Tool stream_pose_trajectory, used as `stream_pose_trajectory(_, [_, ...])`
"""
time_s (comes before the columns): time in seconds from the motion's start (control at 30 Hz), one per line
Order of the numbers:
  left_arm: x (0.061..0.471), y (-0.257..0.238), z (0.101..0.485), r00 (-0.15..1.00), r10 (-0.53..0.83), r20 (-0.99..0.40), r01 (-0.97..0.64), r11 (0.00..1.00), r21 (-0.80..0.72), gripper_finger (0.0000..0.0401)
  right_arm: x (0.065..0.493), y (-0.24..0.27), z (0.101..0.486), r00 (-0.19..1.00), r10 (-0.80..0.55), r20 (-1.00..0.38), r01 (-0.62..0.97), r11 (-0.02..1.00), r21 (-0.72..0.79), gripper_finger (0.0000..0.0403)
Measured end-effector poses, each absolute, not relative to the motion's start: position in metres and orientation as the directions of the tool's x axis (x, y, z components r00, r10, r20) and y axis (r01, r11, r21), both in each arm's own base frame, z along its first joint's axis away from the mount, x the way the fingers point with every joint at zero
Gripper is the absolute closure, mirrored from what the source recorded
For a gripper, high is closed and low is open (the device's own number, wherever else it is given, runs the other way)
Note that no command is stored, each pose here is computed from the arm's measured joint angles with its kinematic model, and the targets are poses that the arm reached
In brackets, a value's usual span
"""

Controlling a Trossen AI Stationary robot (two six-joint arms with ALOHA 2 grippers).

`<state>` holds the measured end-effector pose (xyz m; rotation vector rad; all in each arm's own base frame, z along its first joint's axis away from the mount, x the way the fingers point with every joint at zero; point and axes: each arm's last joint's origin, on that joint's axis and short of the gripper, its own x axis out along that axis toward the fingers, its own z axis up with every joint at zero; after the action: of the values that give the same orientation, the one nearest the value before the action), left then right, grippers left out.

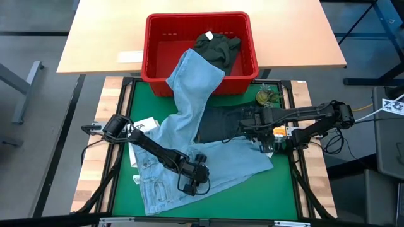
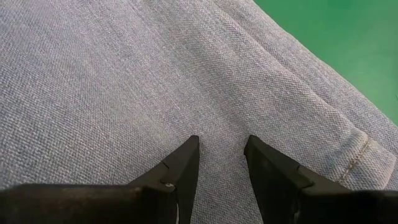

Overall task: Fold Laundry from Bin
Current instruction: Fold the light blue jeans

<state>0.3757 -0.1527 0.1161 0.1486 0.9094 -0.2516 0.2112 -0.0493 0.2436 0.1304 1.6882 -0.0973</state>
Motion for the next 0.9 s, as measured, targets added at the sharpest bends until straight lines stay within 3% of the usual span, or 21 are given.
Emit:
stream_pose_trajectory(0.4, [0.376,-0.153,0.116,0.588,-0.152,-0.794,0.277,0.961,0.021,0.0271,0.211,-0.055,0.244,-0.146,-0.161,-0.976,0.127,0.975,-0.18,0.0397])
stream_pose_trajectory(0.9, [0.376,-0.152,0.116,0.589,-0.152,-0.794,0.276,0.961,0.021,0.0271,0.226,-0.064,0.245,-0.031,-0.38,-0.924,0.182,0.907,-0.379,0.0402])
